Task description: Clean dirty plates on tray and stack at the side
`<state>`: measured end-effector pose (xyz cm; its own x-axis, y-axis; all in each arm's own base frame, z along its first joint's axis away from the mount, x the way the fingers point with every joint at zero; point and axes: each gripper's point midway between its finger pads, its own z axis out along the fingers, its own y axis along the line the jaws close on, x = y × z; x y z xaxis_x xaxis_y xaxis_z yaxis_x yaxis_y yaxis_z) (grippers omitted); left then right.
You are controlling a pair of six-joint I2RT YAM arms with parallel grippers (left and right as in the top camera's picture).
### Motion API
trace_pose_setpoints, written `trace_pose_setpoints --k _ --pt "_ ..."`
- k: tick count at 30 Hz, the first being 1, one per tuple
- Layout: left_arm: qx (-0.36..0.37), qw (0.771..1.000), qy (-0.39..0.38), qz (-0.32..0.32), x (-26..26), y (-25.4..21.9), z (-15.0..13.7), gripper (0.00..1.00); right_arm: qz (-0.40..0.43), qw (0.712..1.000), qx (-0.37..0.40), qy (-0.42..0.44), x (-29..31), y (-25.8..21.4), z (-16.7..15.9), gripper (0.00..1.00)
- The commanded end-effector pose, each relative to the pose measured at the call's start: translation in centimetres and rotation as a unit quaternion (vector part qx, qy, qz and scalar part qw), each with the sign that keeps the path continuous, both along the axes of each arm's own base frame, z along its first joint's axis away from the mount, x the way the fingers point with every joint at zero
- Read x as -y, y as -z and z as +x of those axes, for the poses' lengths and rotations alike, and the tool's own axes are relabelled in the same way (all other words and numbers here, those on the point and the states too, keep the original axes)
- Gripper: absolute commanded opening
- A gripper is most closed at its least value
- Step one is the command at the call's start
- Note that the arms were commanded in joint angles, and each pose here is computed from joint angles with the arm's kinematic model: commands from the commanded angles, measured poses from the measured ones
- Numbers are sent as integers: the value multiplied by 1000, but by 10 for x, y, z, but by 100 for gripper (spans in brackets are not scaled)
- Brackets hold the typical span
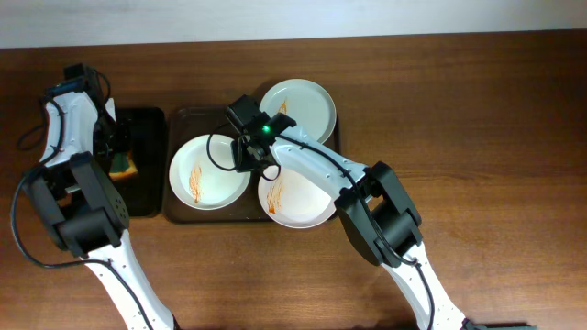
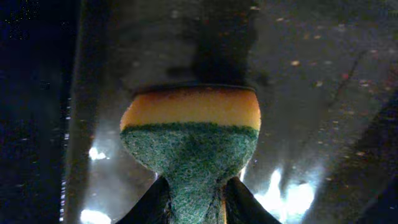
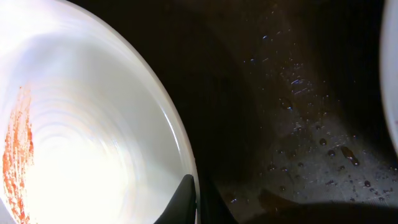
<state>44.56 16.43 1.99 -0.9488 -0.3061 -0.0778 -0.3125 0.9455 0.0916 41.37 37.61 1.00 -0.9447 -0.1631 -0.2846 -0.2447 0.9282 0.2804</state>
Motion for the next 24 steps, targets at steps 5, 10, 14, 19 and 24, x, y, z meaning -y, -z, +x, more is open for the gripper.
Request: trace_pose_setpoints --k 5,10,14,19,24 --pt "-35 999 2 -34 10 19 -15 51 -21 1000 -7 2 8 17 0 4" --pt "-48 998 -1 -37 12 18 -22 52 -21 1000 -7 2 8 17 0 4" --pt "-46 998 -12 -36 12 18 -21 16 -21 1000 -7 2 8 17 0 4" --pt "-24 999 -11 -41 12 18 -11 1 -20 1000 -7 2 8 17 0 4" --pt "21 994 5 -104 35 -10 9 1 4 1000 -28 5 12 16 3 4"
